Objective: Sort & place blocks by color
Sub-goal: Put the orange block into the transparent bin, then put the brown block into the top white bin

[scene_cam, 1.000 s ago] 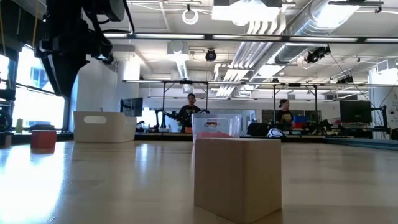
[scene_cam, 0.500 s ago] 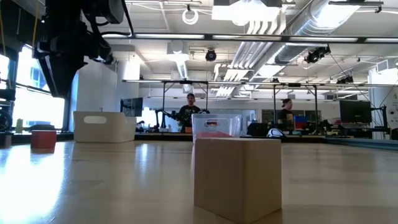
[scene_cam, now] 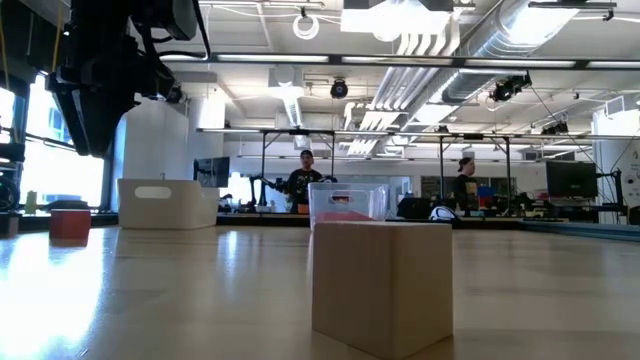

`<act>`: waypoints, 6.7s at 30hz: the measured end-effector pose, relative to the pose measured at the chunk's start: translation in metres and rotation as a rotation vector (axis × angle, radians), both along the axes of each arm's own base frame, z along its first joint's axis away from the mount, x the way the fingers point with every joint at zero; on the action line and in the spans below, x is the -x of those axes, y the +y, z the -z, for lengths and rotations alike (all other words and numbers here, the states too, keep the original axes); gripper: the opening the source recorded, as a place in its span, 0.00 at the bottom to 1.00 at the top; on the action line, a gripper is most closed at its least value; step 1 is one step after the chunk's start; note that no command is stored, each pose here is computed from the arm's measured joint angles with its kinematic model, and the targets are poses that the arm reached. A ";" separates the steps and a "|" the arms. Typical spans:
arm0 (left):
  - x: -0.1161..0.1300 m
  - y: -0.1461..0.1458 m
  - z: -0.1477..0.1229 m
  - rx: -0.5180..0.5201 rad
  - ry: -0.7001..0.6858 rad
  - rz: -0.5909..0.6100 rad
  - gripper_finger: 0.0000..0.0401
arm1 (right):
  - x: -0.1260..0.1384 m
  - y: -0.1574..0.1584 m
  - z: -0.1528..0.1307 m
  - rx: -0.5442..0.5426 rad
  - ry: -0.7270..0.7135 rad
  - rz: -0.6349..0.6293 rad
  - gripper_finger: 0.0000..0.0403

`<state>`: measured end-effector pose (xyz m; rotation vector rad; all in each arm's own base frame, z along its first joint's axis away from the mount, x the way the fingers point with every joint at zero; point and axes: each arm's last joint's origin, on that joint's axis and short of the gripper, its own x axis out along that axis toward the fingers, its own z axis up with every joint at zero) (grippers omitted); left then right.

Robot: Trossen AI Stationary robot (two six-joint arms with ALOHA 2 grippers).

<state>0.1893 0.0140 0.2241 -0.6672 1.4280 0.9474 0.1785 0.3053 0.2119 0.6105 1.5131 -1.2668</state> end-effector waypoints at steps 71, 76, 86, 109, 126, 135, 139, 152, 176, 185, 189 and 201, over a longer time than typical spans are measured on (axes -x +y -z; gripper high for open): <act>-0.013 0.028 0.086 0.265 0.164 -0.048 0.34 | -0.013 -0.009 0.000 -0.017 0.018 -0.012 0.38; -0.014 0.028 0.085 0.272 0.146 0.010 0.26 | -0.014 -0.009 0.000 0.004 -0.013 -0.027 0.38; -0.039 0.034 0.058 0.244 -0.004 0.109 0.26 | -0.030 -0.020 0.001 0.085 -0.125 -0.036 0.38; -0.099 0.134 -0.048 -0.144 -0.657 0.280 0.26 | -0.084 -0.086 -0.031 0.168 -0.316 -0.042 0.38; -0.121 0.199 -0.026 -0.351 -0.851 0.204 0.28 | -0.122 -0.144 -0.034 0.209 -0.281 -0.081 0.38; -0.136 0.213 0.025 -0.274 -0.780 0.190 0.28 | -0.123 -0.146 -0.034 0.220 -0.284 -0.088 0.38; -0.138 0.215 0.035 -0.253 -0.762 0.176 0.30 | -0.123 -0.146 -0.034 0.220 -0.285 -0.088 0.38; -0.132 0.222 0.034 -0.232 -0.777 0.212 0.54 | -0.132 -0.140 -0.032 0.165 -0.388 -0.050 0.38; -0.040 0.131 -0.093 -0.252 -0.611 0.225 0.54 | -0.167 -0.136 -0.031 -0.068 -0.471 -0.744 0.38; -0.006 0.078 -0.116 -0.256 -0.528 0.166 0.54 | -0.189 -0.126 -0.039 -0.115 -0.619 -1.179 0.38; 0.004 0.061 -0.120 -0.263 -0.491 0.167 0.54 | -0.193 -0.122 -0.041 -0.150 -0.668 -1.268 0.38; 0.013 0.026 -0.117 -0.223 -0.412 0.139 0.54 | -0.198 -0.097 -0.052 -0.116 -0.805 -1.678 0.45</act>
